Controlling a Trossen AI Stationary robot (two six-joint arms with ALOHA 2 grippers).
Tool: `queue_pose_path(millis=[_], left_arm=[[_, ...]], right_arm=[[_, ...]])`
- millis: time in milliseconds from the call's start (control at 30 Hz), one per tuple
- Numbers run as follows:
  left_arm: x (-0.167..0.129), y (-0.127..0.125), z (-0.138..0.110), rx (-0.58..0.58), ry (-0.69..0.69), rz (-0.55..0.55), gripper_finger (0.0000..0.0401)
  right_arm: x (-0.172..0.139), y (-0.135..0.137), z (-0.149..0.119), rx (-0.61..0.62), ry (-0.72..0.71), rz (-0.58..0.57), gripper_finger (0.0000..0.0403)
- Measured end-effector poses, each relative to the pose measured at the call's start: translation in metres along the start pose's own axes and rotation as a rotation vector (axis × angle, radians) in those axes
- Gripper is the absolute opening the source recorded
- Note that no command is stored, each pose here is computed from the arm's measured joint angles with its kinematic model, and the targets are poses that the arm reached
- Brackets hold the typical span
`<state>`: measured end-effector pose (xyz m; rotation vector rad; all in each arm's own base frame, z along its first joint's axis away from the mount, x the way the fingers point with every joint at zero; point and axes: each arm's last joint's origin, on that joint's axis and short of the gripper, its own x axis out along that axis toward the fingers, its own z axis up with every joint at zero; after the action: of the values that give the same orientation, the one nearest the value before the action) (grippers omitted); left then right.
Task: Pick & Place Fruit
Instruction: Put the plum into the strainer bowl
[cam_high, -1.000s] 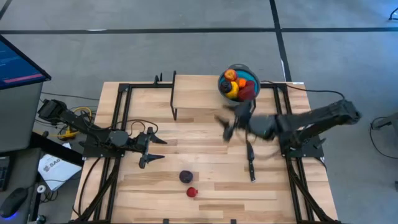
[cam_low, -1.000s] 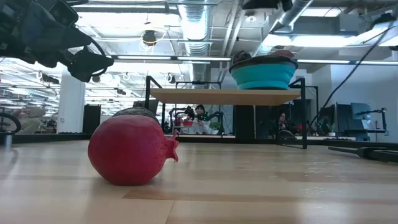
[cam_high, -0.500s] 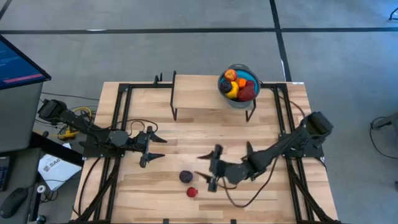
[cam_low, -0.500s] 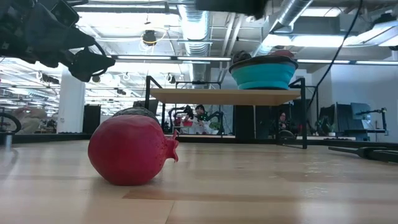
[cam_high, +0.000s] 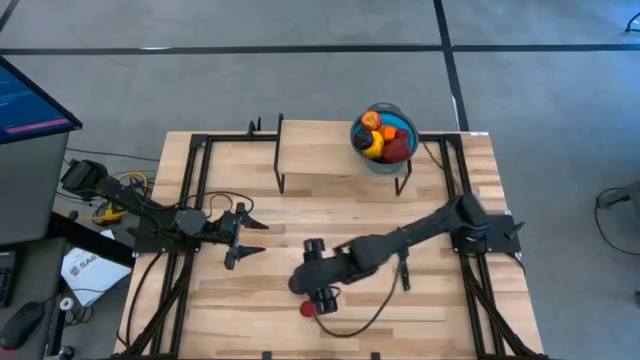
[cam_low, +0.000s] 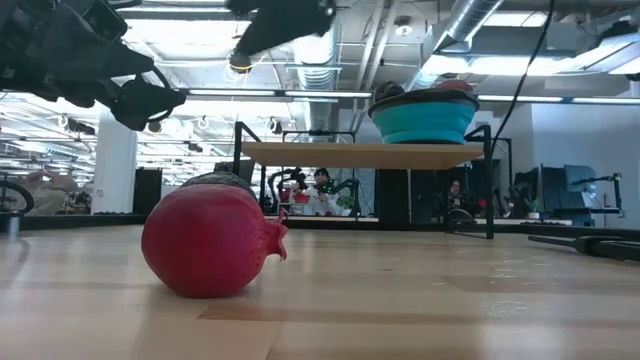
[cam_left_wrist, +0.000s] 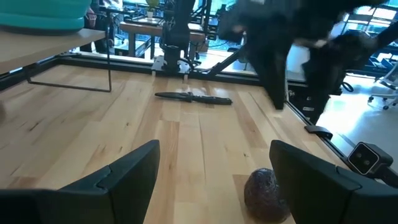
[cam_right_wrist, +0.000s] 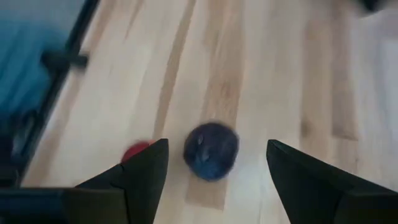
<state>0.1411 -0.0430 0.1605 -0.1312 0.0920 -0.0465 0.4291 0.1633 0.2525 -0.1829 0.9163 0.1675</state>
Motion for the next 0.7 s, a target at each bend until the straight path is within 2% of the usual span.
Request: queue_pose_path(millis=[167,233,367,467,633,700], left_arm=[[0.000,0.000,0.000,0.000,0.000,0.000,0.0296],[0.000,0.000,0.000,0.000,0.001,0.000,0.0296],[0.000,0.000,0.000,0.000,0.001,0.000,0.0296],[0.000,0.000,0.000,0.000,0.003,0.000,0.0296],[-0.001,0.001,-0.006,0.006,0.023,0.003,0.0296],[-0.002,0.002,-0.007,0.001,0.025,0.003,0.0296]], right_arm=[[0.020,-0.010,0.013,-0.218,0.154,0.055,0.0265],[0.027,-0.013,0.020,-0.270,0.183,0.086,0.0266],[0.042,-0.015,0.029,-0.322,0.188,0.163,0.0270],[0.057,-0.012,0.024,-0.334,0.180,0.180,0.0284],[0.071,-0.007,0.014,-0.357,0.244,0.184,0.0335],[0.073,-0.006,0.017,-0.353,0.213,0.174,0.0357]])
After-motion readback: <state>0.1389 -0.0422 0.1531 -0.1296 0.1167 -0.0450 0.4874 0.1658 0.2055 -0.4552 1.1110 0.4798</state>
